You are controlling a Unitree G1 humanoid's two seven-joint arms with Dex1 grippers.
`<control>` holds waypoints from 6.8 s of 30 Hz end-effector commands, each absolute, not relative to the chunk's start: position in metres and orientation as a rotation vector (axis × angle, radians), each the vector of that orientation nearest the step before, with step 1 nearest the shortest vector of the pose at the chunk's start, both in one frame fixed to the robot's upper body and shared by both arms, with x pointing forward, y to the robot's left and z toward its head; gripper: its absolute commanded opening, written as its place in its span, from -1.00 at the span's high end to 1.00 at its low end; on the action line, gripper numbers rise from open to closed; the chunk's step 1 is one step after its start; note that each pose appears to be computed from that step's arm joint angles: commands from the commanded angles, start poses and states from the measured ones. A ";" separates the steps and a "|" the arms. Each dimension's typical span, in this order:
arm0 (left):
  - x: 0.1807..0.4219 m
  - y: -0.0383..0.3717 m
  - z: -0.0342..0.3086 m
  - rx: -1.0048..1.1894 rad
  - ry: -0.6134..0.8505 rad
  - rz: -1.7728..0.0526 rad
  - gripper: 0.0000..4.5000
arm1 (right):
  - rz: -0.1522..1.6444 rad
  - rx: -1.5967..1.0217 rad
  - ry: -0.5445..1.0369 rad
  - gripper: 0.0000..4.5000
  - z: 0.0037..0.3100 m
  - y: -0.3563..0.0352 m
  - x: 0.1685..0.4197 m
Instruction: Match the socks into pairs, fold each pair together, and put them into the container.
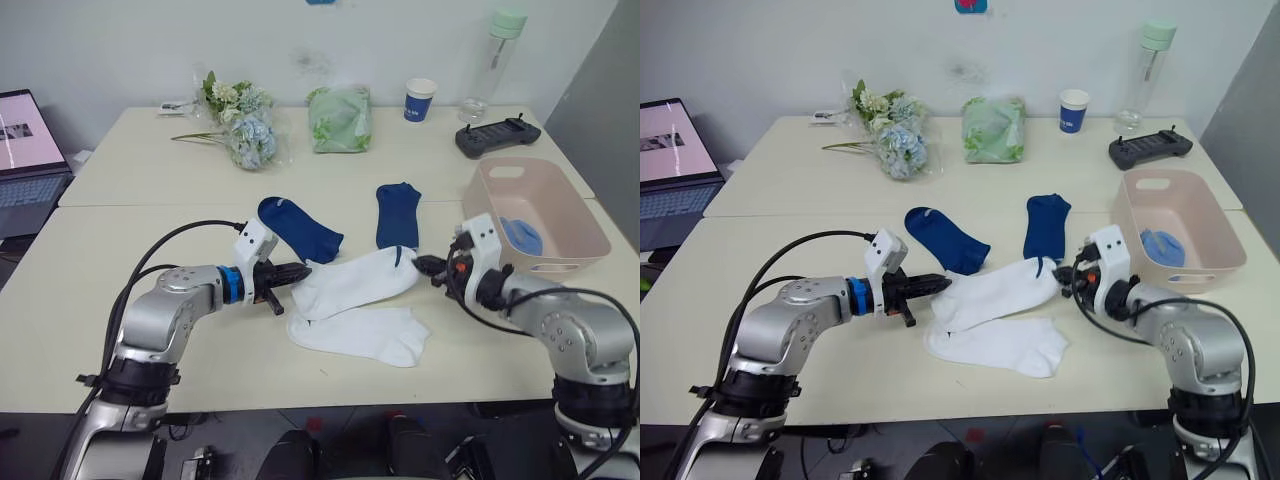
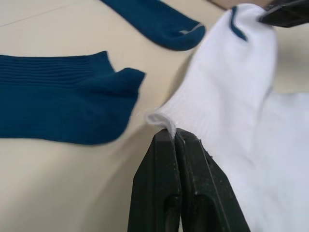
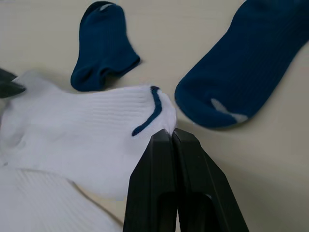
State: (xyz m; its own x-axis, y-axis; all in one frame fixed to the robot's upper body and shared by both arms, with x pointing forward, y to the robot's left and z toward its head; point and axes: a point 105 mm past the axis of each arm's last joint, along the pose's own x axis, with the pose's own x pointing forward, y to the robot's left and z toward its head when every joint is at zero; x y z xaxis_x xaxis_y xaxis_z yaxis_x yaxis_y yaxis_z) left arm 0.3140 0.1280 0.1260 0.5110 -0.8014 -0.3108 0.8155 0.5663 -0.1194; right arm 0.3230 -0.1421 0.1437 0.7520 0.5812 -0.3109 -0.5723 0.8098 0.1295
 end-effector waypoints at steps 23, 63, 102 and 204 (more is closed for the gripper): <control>0.222 0.087 0.121 -0.227 0.431 -1.012 0.15 | 0.807 -0.152 0.160 -0.11 0.166 -0.098 0.365; 0.410 0.029 0.117 0.485 0.190 -1.191 1.00 | 1.341 -0.602 0.214 0.01 0.088 -0.058 0.269; 0.306 0.107 0.145 -0.054 0.195 -0.770 1.00 | 1.496 -0.636 0.228 0.99 0.155 -0.101 0.287; 0.289 0.162 0.123 -0.082 0.084 -0.446 -0.50 | 0.925 -0.278 0.092 -0.50 0.161 -0.124 0.315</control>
State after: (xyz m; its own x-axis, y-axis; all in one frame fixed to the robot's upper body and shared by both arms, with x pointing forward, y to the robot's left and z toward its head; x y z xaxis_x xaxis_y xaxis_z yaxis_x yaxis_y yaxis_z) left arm 0.2880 0.1472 0.1019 0.8876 -0.4441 -0.1224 0.4254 0.8921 -0.1520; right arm 0.3273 -0.1293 0.1370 0.6399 0.7132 -0.2863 -0.7636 0.6320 -0.1322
